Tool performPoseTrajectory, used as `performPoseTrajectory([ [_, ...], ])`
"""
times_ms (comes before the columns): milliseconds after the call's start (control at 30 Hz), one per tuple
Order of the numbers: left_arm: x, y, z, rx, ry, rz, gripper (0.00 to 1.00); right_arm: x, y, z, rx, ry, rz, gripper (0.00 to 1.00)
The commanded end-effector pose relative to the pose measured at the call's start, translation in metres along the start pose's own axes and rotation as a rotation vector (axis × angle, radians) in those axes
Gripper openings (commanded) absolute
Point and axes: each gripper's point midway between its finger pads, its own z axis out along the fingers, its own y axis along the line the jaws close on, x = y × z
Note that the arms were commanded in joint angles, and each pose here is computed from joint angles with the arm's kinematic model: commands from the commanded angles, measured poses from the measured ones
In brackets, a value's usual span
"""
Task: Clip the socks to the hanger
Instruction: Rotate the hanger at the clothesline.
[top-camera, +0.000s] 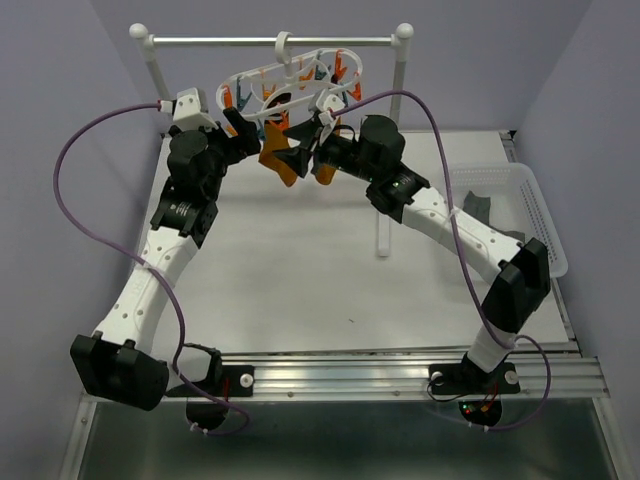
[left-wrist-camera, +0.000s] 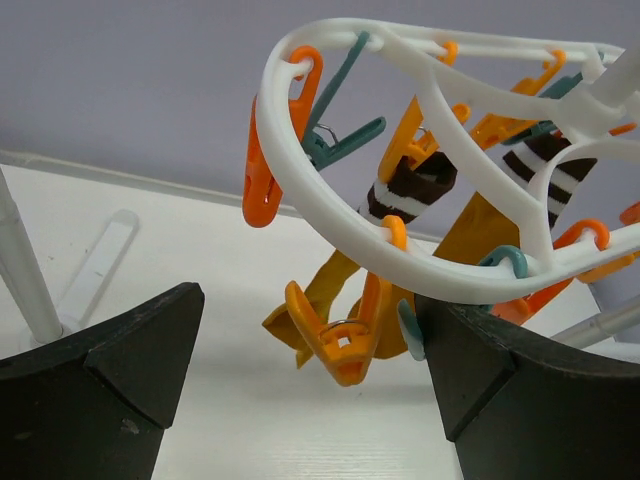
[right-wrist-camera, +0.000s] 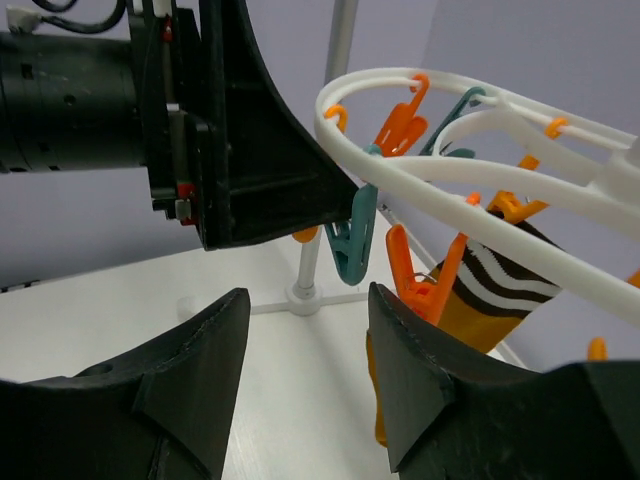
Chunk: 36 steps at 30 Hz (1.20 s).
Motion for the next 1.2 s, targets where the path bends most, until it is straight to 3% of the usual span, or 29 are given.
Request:
performPoseTrajectory([
  [0,-0.052,-0.017,-0.003,0.046,-0.144,-0.023,0.99,-0.028,-0.015,-0.019,0.116,-0.038,-0.045,0.56],
  [533,-0.072,0.011,0.010,-0.151,-0.223,-0.072,0.99,-0.013,-0.081,-0.117,0.538,0.042,-0.032,0.58],
  [1033,-0.071,0.007,0.013,-0.129,-0.209,-0.045,0.99,-0.014,-0.103,-0.147,0.612,0.036,-0.016,0.58],
  [1167,-0.071,0.006,0.010,-0.123,-0.199,-0.042,0.99,-0.014,-0.104,-0.155,0.632,0.035,-0.007,0.63],
])
